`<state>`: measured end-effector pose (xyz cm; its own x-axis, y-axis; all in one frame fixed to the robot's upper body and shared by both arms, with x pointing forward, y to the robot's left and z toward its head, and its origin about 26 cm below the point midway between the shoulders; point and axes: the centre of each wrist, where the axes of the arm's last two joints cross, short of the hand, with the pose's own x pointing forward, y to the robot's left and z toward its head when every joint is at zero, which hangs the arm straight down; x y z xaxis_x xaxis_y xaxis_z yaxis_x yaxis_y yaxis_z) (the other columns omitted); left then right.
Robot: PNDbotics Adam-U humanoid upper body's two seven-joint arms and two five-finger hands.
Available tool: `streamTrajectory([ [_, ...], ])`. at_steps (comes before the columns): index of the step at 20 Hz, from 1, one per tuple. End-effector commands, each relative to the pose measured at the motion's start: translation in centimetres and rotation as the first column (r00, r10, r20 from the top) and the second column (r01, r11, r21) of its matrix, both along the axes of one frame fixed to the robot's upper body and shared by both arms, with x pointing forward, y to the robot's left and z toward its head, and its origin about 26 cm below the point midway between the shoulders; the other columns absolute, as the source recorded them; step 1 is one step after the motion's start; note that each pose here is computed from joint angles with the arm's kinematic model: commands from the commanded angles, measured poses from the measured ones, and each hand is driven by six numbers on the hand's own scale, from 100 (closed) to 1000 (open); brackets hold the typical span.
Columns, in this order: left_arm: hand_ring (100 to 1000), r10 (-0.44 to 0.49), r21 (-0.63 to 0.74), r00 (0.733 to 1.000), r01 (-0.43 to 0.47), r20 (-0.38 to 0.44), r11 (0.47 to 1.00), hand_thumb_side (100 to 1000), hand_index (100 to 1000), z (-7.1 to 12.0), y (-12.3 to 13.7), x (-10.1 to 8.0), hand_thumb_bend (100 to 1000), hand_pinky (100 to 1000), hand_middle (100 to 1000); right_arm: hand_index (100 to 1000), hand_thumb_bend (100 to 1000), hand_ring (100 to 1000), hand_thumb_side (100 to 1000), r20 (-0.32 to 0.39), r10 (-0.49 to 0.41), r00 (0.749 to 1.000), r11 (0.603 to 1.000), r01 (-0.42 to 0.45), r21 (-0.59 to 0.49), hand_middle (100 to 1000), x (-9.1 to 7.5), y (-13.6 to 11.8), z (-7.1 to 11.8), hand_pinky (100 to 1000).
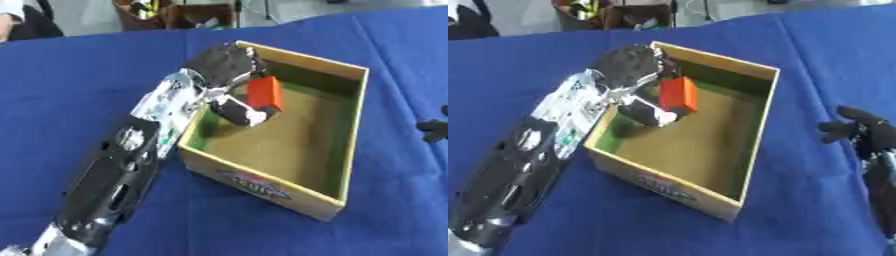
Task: Pick up objects on the table and place them in the box.
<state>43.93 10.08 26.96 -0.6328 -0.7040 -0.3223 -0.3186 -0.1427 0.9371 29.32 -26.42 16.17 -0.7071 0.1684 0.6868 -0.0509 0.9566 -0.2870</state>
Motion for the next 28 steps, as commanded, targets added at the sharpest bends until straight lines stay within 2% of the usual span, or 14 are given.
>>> streamTrajectory([
  [1,586,0.005,0.044,0.999,-0.003,-0.039,0.999,667,892,-0.6,0.0,0.2,209,380,684,840,100,765,1000,0.026,-0.002,1.000,1.000,0.002,-0.004,531,-0.2,0.0,0.6,966],
  [3,697,-0.001,0.044,0.999,0.003,-0.032,0.999,755,988,-0.3,0.0,0.0,317,468,808,840,100,765,1000,0.024,-0.001,1.000,1.000,0.001,-0.004,530,-0.3,0.0,0.6,967],
  [5,767,-0.005,0.026,1.000,0.005,-0.006,1.000,843,1000,0.3,0.2,-0.3,411,549,875,840,100,765,1000,0.018,-0.001,1.000,1.000,0.001,-0.004,530,-0.3,0.0,0.5,967],
  [7,820,-0.007,-0.004,0.999,0.007,0.051,1.000,876,1000,1.4,0.4,-0.9,451,623,918,840,100,764,1000,0.014,0.002,1.000,1.000,-0.002,-0.005,528,-0.3,0.0,0.5,966],
  [11,815,0.014,-0.090,0.981,0.004,0.192,0.996,878,1000,3.7,0.9,-2.2,485,617,899,838,100,761,1000,0.021,-0.003,1.000,1.000,0.003,0.015,528,-0.3,-0.2,0.5,965],
  [14,800,0.024,-0.157,0.962,0.020,0.273,0.987,866,1000,5.3,1.2,-3.3,481,597,867,838,100,761,1000,0.027,-0.007,1.000,0.999,0.006,0.037,527,-0.3,-0.2,0.5,966],
  [22,767,0.067,-0.265,0.923,0.039,0.379,0.963,815,954,7.5,2.3,-5.4,433,558,824,838,100,762,1000,0.016,-0.012,1.000,0.999,0.012,0.034,526,-0.4,-0.2,0.4,968],
  [27,750,0.114,-0.319,0.906,0.024,0.407,0.948,801,933,7.9,3.2,-6.3,402,542,799,838,100,763,1000,0.012,-0.014,1.000,0.999,0.013,0.029,525,-0.4,-0.1,0.3,969],
  [28,726,0.120,-0.327,0.904,0.023,0.410,0.945,784,911,8.0,3.4,-6.5,345,521,771,838,100,763,1000,0.012,-0.014,1.000,0.999,0.014,0.028,525,-0.4,-0.1,0.3,969],
])
